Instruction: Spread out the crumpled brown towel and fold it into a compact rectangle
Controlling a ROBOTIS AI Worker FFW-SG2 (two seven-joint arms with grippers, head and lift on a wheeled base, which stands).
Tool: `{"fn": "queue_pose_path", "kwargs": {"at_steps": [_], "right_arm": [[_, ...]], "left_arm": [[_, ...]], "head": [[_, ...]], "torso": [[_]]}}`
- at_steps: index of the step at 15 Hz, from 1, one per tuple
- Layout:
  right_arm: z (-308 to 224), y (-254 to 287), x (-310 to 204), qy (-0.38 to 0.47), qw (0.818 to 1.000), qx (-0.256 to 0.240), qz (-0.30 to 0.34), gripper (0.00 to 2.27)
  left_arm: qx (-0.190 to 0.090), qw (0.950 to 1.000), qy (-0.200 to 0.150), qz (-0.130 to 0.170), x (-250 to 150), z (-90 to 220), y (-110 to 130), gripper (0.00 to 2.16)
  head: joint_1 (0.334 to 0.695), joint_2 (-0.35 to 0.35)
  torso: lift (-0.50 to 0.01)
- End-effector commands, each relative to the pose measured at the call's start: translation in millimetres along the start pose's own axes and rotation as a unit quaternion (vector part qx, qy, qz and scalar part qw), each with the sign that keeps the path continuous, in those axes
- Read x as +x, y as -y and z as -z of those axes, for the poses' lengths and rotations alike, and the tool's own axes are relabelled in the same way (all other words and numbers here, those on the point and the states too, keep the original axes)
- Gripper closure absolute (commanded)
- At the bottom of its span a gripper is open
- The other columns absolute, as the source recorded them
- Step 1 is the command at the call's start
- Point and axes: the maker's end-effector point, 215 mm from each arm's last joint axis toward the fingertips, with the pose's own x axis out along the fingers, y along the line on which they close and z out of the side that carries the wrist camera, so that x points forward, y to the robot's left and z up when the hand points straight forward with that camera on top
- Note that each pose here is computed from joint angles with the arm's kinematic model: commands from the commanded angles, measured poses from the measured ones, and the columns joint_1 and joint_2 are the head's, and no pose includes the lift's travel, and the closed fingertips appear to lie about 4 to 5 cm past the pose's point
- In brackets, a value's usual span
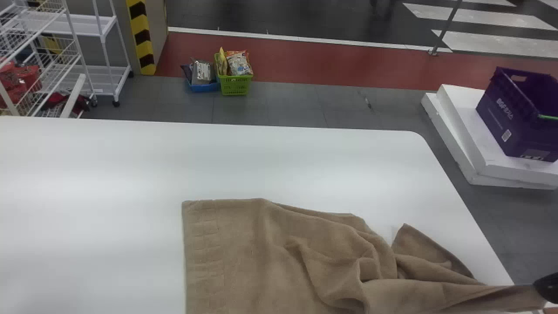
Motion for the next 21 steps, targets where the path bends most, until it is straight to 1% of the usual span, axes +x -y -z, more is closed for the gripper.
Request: {"fn": "queue_pose_path", "kwargs": {"at_steps": [1, 2, 3, 4, 5, 6, 7, 8, 9, 10, 11, 12, 14, 15, 16, 17, 19, 21], "right_arm": [[16, -25, 4, -0.019, 0.998, -0.048, -0.02, 0.33], [24, -37, 5, -0.029, 0.997, -0.07, -0.024, 0.18], [24, -43, 3, -0.023, 0.997, -0.075, -0.019, 0.09], [21, -42, 0, -0.007, 0.997, -0.07, -0.017, 0.08], [6, -32, -9, 0.038, 0.999, -0.021, -0.017, 0.09], [-2, -23, -18, 0.071, 0.996, 0.039, -0.028, 0.09], [-10, -19, -22, 0.103, 0.987, 0.116, -0.05, 0.09], [-18, -16, -29, 0.13, 0.971, 0.187, -0.076, 0.09], [-26, -15, -33, 0.148, 0.953, 0.245, -0.097, 0.09], [-30, -15, -35, 0.153, 0.944, 0.272, -0.105, 0.09], [-36, -19, -34, 0.159, 0.942, 0.273, -0.113, 0.09], [-40, -20, -33, 0.166, 0.943, 0.264, -0.116, 0.1], [-45, -11, -28, 0.18, 0.949, 0.235, -0.11, 0.1], [-49, -5, -24, 0.195, 0.957, 0.193, -0.096, 0.1], [-52, -1, -20, 0.206, 0.964, 0.144, -0.084, 0.1], [-48, 2, -15, 0.205, 0.969, 0.112, -0.076, 0.1], [-31, -11, 0, 0.178, 0.975, 0.1, -0.085, 0.12], [-34, -37, 15, 0.174, 0.974, 0.095, -0.112, 0.14]], "left_arm": [[-0.001, 1.0, 0.0, -0.002, -1, 1, -1, 0.12], [-0.001, 1.0, -0.001, -0.003, -2, 2, -1, 0.12], [-0.002, 1.0, -0.001, -0.002, -1, 2, -1, 0.12], [-0.003, 1.0, -0.001, -0.002, 0, 2, 0, 0.12], [-0.004, 1.0, -0.001, 0.0, 1, 4, 2, 0.12], [-0.004, 1.0, -0.001, 0.001, 3, 4, 3, 0.12], [-0.005, 1.0, -0.002, 0.001, 4, 6, 3, 0.12], [-0.005, 1.0, -0.002, 0.001, 4, 6, 3, 0.12], [-0.006, 1.0, -0.002, 0.002, 4, 6, 4, 0.12], [-0.004, 1.0, -0.003, 0.008, 5, 6, 6, 0.12], [0.008, 0.9996, -0.016, 0.024, 4, 11, 13, 0.12], [0.029, 0.9981, -0.03, 0.046, 2, 15, 21, 0.12], [0.056, 0.9939, -0.047, 0.082, -4, 21, 33, 0.13], [0.061, 0.9938, -0.045, 0.082, -5, 20, 32, 0.13], [0.084, 0.9922, -0.037, 0.084, -6, 14, 34, 0.13], [0.094, 0.991, -0.032, 0.089, -5, 12, 38, 0.13], [0.091, 0.9912, -0.032, 0.091, -4, 14, 41, 0.13], [0.093, 0.9905, -0.036, 0.095, 0, 18, 46, 0.14]], "head": [[0.695, -0.145], [0.695, -0.138], [0.695, -0.129], [0.695, -0.12], [0.695, -0.103], [0.695, -0.1], [0.695, -0.103], [0.695, -0.11], [0.695, -0.115], [0.695, -0.115], [0.695, -0.114], [0.695, -0.115], [0.695, -0.127], [0.695, -0.135], [0.695, -0.149], [0.695, -0.152], [0.695, -0.162], [0.695, -0.171]], "torso": [[-0.127], [-0.127], [-0.127], [-0.127], [-0.127], [-0.127], [-0.127], [-0.127], [-0.127], [-0.127], [-0.127], [-0.127], [-0.127], [-0.127], [-0.127], [-0.127], [-0.127], [-0.127]]}}
